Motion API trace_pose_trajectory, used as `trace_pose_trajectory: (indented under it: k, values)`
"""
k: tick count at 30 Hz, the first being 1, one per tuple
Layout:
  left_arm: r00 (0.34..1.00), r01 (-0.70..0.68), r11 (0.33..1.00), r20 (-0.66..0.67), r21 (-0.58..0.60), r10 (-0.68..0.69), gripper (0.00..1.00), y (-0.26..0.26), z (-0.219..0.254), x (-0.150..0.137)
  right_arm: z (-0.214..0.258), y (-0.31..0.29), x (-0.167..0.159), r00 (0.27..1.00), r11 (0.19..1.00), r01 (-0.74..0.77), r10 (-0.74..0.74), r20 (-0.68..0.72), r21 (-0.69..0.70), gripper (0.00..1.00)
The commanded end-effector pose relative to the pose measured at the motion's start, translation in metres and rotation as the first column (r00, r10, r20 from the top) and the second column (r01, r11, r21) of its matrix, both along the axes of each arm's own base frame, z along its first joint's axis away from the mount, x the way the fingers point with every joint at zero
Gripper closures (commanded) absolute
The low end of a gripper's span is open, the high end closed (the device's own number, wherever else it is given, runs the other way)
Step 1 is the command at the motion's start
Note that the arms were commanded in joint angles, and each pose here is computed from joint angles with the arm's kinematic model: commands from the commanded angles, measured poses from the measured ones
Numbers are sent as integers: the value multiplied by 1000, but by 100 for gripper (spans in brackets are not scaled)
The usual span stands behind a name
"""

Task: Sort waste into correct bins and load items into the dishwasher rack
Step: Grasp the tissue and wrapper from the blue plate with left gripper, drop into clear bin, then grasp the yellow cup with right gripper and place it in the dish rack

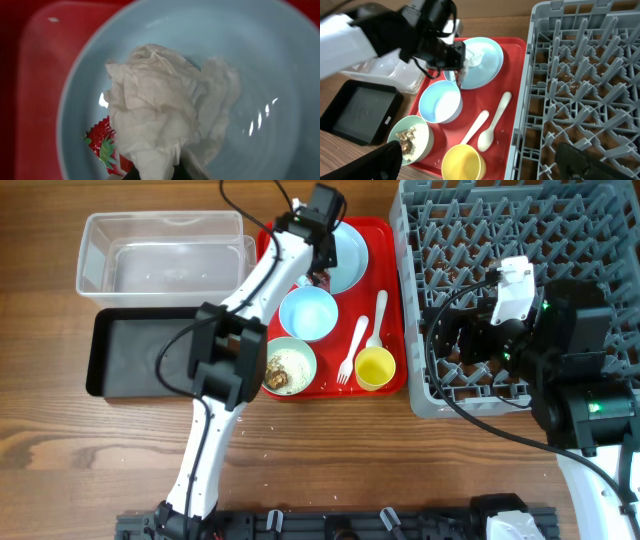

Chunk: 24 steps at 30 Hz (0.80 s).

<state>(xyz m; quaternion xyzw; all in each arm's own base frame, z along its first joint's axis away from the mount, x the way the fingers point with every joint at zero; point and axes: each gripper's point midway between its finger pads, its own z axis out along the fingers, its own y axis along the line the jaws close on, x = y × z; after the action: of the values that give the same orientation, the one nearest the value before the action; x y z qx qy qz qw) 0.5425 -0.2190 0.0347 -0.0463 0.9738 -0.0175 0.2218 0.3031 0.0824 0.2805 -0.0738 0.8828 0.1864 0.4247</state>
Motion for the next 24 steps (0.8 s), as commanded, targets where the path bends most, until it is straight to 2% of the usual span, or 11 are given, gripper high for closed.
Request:
trace_pose_trajectory:
  k: [1,4,6,9,13,14,15,17,18,22,24]
  values:
    - [971,-45,994,228,-103,67,96,31,146,14,7,3,2,1000,1000,-9,9,13,12,0]
    - [942,-155,980,279,-125,185,96,105,209,5,7,3,2,1000,1000,-10,10,13,12,0]
    - [934,-262,960,225,-101,278,96,164,205,-2,7,3,2,1000,1000,-10,10,13,12,0]
    - [908,-415,909,52,-25,416,96,247,154,-19,7,3,2,1000,1000,-10,10,13,12,0]
    - [889,-448,893,-86,38,449,96,266,84,-19,7,3,2,1000,1000,-10,9,13,11,0]
    - [887,-441,896,-124,52,444,93,263,71,-23,7,3,2,1000,1000,-10,9,13,11,0]
    - [886,-437,897,-146,58,441,72,261,65,-26,7,3,2,1000,1000,-11,11,15,9,0]
    - [883,-436,898,-159,65,441,38,261,65,-30,7,2,2,1000,1000,-14,14,17,5,0]
    - [886,-433,899,-153,58,437,27,262,73,-31,8,2,2,1000,1000,-14,14,18,4,0]
    - [939,-342,939,-34,-23,341,11,250,150,-38,8,3,2,1000,1000,-15,14,18,5,0]
    - [987,-147,982,50,-119,154,11,215,201,-47,8,3,2,1000,1000,-15,15,20,4,0]
